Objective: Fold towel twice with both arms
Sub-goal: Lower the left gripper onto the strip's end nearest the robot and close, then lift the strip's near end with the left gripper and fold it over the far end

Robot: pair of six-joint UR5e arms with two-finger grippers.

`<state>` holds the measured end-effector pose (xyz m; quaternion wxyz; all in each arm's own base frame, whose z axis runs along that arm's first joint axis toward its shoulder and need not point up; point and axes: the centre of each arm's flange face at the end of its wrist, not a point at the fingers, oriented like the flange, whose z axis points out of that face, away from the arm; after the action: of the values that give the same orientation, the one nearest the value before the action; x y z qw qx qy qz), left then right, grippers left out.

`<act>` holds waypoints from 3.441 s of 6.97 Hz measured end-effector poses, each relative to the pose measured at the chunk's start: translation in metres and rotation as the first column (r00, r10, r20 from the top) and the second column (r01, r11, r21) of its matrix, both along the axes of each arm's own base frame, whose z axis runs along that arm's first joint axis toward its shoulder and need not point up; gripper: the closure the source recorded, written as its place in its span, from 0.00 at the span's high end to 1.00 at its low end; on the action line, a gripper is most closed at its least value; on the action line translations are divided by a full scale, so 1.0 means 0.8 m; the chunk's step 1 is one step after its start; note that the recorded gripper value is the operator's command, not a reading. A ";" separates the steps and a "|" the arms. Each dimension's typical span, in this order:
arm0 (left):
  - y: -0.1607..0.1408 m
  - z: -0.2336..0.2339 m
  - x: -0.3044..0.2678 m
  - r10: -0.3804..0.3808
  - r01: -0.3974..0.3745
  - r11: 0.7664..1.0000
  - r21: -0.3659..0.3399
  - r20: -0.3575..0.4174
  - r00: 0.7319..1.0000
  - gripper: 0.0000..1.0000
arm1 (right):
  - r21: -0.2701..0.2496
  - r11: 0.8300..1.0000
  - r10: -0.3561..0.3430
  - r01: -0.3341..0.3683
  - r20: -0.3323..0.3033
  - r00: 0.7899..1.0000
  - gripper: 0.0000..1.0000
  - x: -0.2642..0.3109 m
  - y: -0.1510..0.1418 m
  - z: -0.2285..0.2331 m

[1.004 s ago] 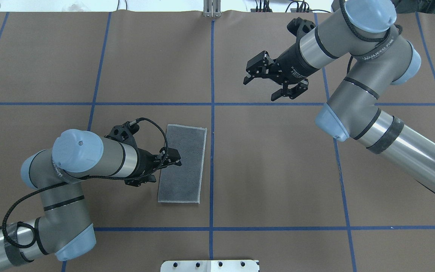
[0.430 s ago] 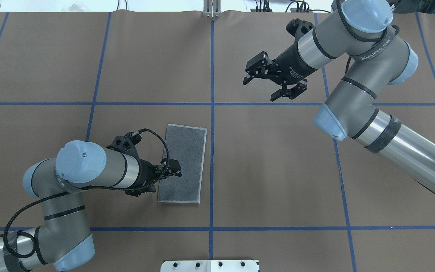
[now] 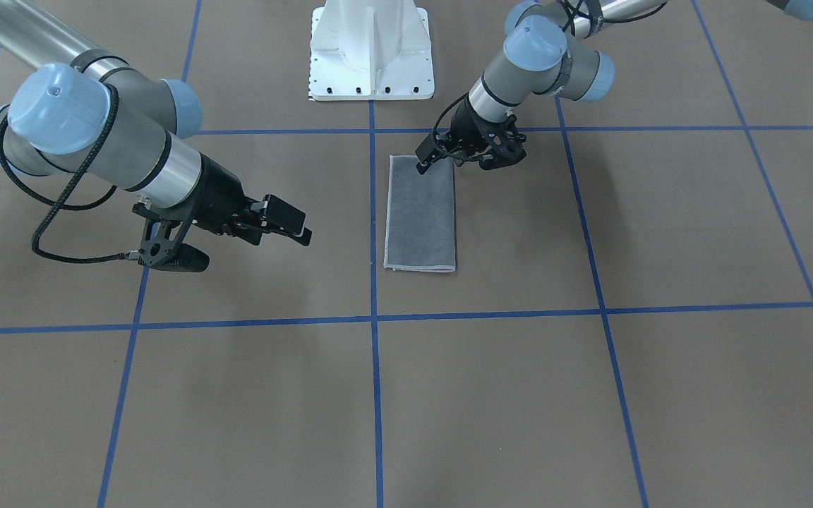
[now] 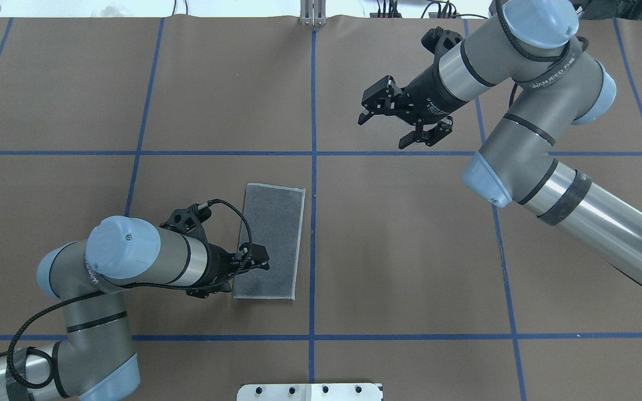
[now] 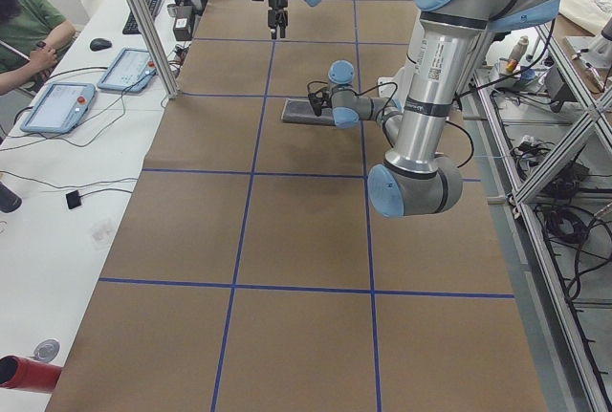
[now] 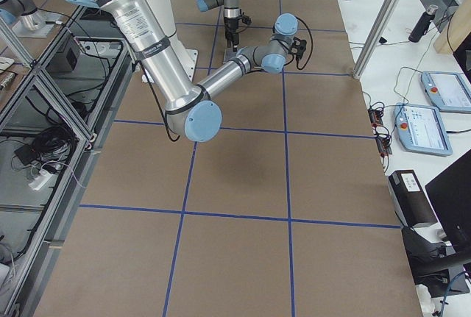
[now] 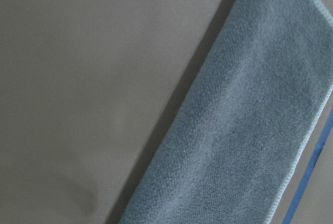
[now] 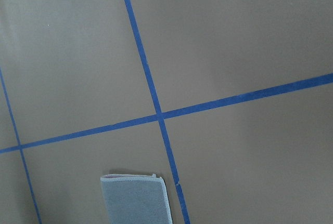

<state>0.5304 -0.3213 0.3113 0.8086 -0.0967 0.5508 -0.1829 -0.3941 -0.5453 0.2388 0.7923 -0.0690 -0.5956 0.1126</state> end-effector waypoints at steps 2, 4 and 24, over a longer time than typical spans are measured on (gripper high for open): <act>0.006 0.002 0.004 0.009 -0.009 1.000 -0.001 0.003 1.000 0.99 | -0.002 1.000 0.000 0.000 0.001 1.000 1.00 0.000 0.000 -0.001; 0.010 0.005 0.007 0.016 -0.016 1.000 -0.002 0.009 1.000 0.98 | -0.004 1.000 0.001 -0.001 0.000 1.000 1.00 0.000 0.000 -0.001; -0.183 -0.057 -0.010 -0.223 0.226 0.970 -0.093 0.040 0.974 0.00 | -0.007 1.000 0.006 -0.006 -0.007 1.000 1.00 -0.004 -0.002 0.002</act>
<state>0.5221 -0.4681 0.2659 0.7851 -0.0701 0.5367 -0.3011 -0.3977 -0.5472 0.2408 0.7937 -0.0699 -0.5928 0.1174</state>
